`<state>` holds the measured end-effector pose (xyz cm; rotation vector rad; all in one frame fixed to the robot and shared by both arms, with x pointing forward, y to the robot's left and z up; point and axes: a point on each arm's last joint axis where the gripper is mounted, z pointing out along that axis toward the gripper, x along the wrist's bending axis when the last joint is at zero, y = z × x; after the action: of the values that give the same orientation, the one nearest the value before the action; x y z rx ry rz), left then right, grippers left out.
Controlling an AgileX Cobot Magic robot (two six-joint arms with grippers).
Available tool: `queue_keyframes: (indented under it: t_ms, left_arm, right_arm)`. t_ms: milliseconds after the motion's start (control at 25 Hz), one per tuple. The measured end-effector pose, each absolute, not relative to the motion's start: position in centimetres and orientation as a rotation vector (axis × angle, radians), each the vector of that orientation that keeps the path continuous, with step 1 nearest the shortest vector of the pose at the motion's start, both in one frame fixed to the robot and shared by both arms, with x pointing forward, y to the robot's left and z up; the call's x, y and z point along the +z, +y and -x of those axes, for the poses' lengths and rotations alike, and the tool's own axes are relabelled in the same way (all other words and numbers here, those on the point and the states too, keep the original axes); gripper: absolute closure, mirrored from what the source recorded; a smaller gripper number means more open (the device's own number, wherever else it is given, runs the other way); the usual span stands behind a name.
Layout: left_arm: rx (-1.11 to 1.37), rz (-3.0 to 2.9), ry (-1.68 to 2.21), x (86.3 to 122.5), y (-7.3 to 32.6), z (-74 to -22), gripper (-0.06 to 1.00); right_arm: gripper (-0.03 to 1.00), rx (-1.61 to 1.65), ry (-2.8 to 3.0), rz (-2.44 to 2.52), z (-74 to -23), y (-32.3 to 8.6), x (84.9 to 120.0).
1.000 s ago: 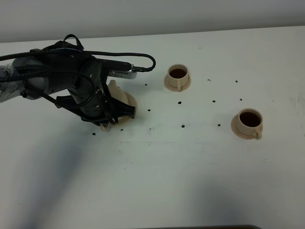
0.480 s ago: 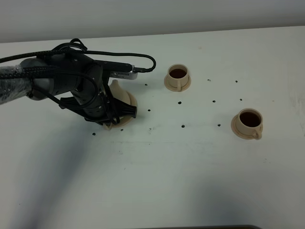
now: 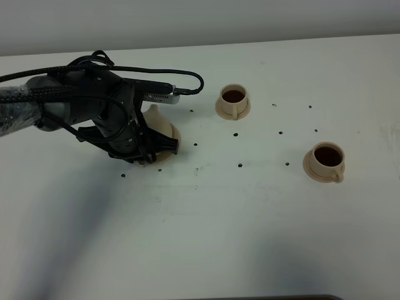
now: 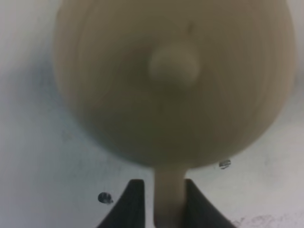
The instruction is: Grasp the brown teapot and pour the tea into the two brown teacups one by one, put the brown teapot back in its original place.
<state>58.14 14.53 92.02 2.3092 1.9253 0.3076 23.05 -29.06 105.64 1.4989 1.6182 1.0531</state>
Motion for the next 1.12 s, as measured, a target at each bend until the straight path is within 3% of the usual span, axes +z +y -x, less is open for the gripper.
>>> queue_keyframes:
  t_ms: [200,320,680,1120]
  left_arm:
    - [0.298,-2.336,1.958,92.5,14.9,-57.7,0.53]
    - [0.292,-2.363,1.993,93.9,15.4,-57.0,0.48]
    - [0.109,-2.569,2.1,99.2,17.7,-51.8,0.47]
    - [0.029,-2.517,2.1,100.7,22.3,-41.3,0.47]
  right_arm:
    - [0.76,1.053,1.618,-1.499,-23.0,-29.1,105.6]
    - [0.76,1.053,1.618,-1.499,-23.0,-29.1,105.6]
    - [0.76,1.053,1.618,-1.499,-23.0,-29.1,105.6]
    - [0.76,1.053,1.618,-1.499,-23.0,-29.1,105.6]
